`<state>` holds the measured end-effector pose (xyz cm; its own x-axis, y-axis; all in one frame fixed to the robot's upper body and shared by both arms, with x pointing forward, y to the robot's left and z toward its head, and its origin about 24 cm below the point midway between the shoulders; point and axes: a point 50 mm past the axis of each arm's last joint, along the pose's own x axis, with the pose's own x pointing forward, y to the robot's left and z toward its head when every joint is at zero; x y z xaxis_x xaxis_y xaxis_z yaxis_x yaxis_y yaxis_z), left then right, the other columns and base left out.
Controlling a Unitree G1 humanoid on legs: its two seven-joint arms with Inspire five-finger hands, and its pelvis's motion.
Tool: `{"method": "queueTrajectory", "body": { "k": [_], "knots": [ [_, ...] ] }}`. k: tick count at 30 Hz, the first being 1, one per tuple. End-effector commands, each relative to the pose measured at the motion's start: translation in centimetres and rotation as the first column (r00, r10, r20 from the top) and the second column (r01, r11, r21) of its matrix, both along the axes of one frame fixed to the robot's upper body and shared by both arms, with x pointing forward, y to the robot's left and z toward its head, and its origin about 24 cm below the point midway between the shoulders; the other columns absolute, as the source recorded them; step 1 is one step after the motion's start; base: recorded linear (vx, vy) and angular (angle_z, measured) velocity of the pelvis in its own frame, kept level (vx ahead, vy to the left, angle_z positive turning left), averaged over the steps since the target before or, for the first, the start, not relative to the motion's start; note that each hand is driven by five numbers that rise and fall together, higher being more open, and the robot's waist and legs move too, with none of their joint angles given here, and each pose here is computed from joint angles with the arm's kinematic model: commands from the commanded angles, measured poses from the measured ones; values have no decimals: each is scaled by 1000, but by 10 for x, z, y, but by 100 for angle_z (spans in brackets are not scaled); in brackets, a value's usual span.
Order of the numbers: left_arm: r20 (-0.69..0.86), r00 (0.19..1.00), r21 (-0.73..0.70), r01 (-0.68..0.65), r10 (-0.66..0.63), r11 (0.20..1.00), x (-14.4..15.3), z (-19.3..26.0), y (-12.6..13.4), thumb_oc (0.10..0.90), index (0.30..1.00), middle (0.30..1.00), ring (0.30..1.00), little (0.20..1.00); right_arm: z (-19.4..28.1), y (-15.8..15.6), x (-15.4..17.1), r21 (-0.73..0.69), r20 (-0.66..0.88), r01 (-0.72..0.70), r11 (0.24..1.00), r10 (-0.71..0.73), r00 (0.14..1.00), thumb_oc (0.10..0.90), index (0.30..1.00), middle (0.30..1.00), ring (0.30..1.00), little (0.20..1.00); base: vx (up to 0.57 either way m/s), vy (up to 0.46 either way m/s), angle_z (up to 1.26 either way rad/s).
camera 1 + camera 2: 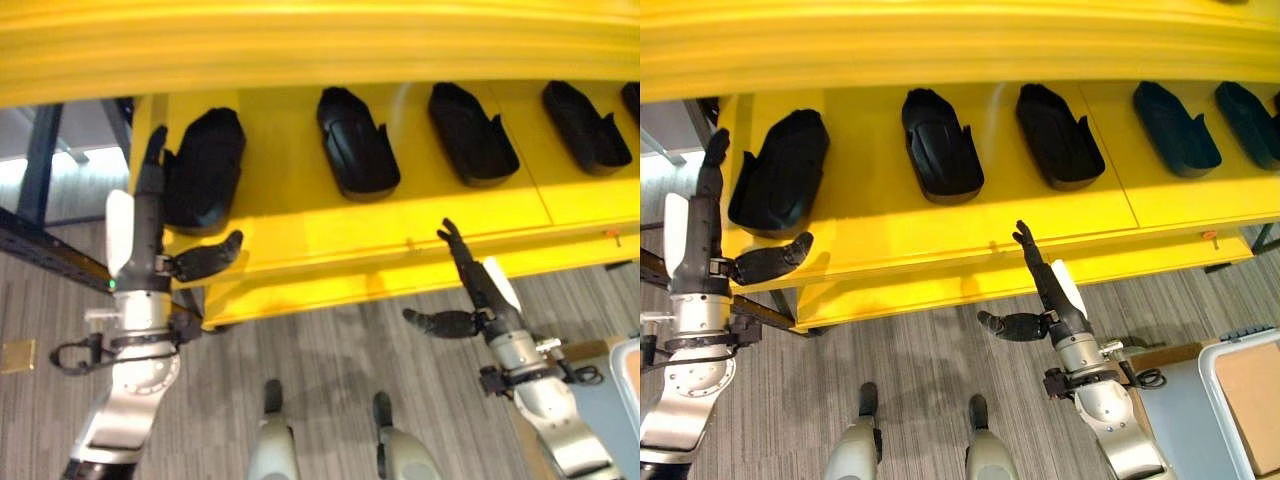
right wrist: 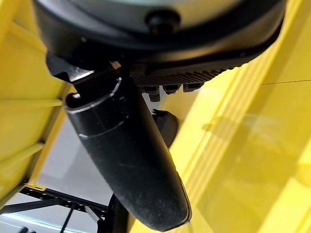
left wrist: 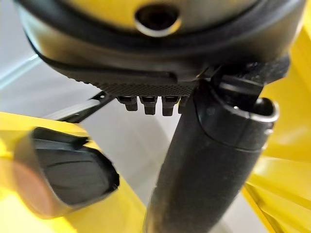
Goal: Move parts from the plastic box to the shelf.
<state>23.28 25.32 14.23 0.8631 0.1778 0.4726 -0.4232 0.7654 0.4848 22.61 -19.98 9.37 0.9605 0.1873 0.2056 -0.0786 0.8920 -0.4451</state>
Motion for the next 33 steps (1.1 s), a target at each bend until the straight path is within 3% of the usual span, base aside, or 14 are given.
{"method": "queueTrajectory", "body": {
  "k": [1,3,15,21,33],
  "knots": [
    [77,996,-139,59,-48,989,5,3,2,900,1000,1000,1000,1000,21,3,1,65,127,-44,997,35,991,900,1000,1000,1000,1000,34,19,7],
    [64,997,-202,43,-30,978,8,-3,7,900,1000,1000,1000,1000,19,2,1,61,119,-42,997,34,992,900,1000,1000,1000,1000,46,31,5],
    [36,992,-276,-104,118,956,28,-11,25,900,1000,1000,1000,1000,15,3,2,49,94,-42,998,38,995,900,1000,1000,1000,1000,18,9,3],
    [-19,966,-299,-253,260,920,40,-16,53,900,1000,1000,1000,1000,14,3,3,45,86,-53,998,49,995,900,1000,1000,1000,1000,2,8,-3],
    [-90,931,-285,-365,354,886,61,-6,89,900,1000,1000,1000,1000,16,5,2,47,94,-73,996,68,993,900,1000,1000,1000,1000,-10,8,-6]
  ]
}}
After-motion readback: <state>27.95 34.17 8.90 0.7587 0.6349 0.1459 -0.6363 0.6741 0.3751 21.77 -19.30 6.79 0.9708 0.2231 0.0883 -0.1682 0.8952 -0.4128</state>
